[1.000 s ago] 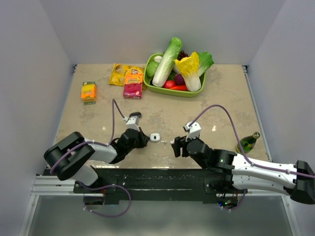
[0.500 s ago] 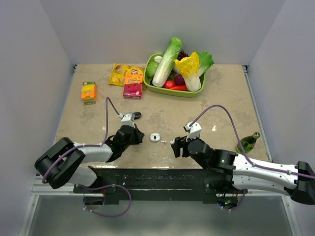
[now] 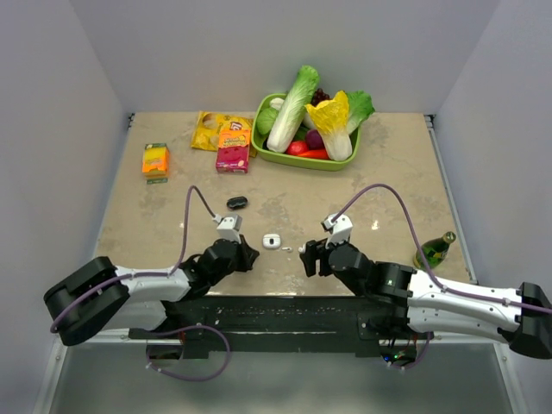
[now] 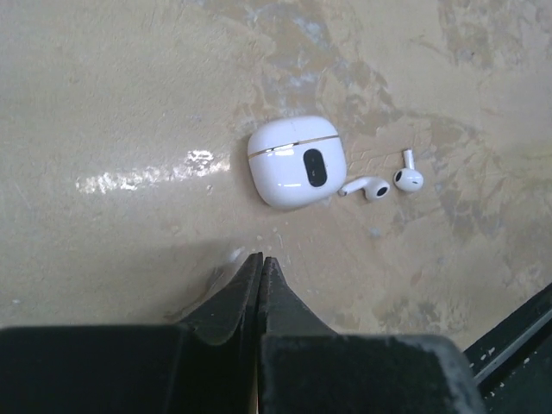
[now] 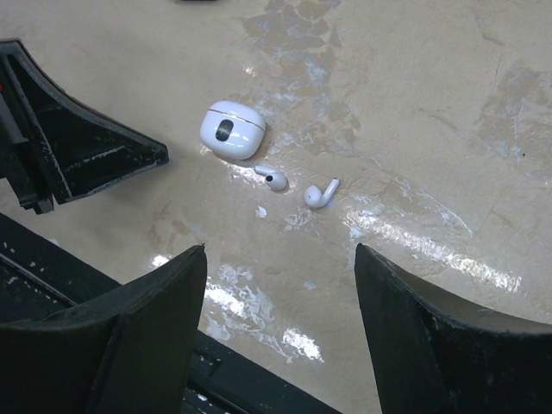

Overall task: Insert the wireless bluetooth earbuds into the charging case
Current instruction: Move the charging case to the center of the board, then pick up the charging case at the center of the board.

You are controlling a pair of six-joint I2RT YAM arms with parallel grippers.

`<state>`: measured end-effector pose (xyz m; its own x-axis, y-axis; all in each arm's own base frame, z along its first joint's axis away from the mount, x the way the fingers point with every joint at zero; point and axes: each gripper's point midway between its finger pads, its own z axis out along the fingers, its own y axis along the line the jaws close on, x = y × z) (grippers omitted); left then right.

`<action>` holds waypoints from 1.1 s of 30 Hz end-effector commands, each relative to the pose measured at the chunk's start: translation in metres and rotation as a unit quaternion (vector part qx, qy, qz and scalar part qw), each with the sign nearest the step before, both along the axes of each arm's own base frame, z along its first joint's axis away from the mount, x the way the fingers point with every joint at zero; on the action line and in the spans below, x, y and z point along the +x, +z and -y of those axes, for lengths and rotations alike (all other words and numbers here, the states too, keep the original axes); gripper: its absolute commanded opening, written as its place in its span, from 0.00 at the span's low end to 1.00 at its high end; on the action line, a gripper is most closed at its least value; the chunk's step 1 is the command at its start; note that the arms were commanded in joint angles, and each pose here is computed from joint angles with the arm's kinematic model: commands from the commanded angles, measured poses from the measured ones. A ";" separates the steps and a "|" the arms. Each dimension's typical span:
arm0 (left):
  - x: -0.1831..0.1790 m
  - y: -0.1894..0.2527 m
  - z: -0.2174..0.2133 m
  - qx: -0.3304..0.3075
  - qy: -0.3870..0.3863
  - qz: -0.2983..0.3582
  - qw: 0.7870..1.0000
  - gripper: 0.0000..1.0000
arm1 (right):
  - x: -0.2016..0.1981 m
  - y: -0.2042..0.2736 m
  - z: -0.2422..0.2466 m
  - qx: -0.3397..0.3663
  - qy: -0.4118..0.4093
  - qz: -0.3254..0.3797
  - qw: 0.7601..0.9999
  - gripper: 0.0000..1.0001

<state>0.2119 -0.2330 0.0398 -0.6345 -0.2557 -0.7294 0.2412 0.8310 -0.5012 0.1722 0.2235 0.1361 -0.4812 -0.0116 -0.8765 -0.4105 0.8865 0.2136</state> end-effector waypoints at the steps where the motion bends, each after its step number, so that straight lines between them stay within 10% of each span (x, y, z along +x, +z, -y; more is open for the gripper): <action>1: 0.000 -0.007 0.008 -0.020 0.007 -0.008 1.000 0.00 | 0.002 0.009 -0.004 0.016 -0.003 0.005 1.000 0.72; 25: 0.001 -0.024 0.025 0.007 -0.019 -0.044 0.999 0.03 | 0.000 0.010 -0.004 0.020 0.003 0.002 1.000 0.73; 27: -0.002 -0.018 0.018 0.015 -0.010 -0.043 0.999 0.10 | -0.001 0.011 -0.005 0.021 0.007 0.001 1.000 0.74; 30: -0.015 -0.025 -0.013 0.061 0.021 -0.066 0.996 0.62 | -0.002 0.016 -0.004 0.019 0.007 0.000 1.000 0.76; 33: -0.012 -0.007 -0.027 0.054 0.061 -0.054 0.995 0.93 | 0.000 0.021 -0.002 0.012 0.003 0.005 1.000 0.79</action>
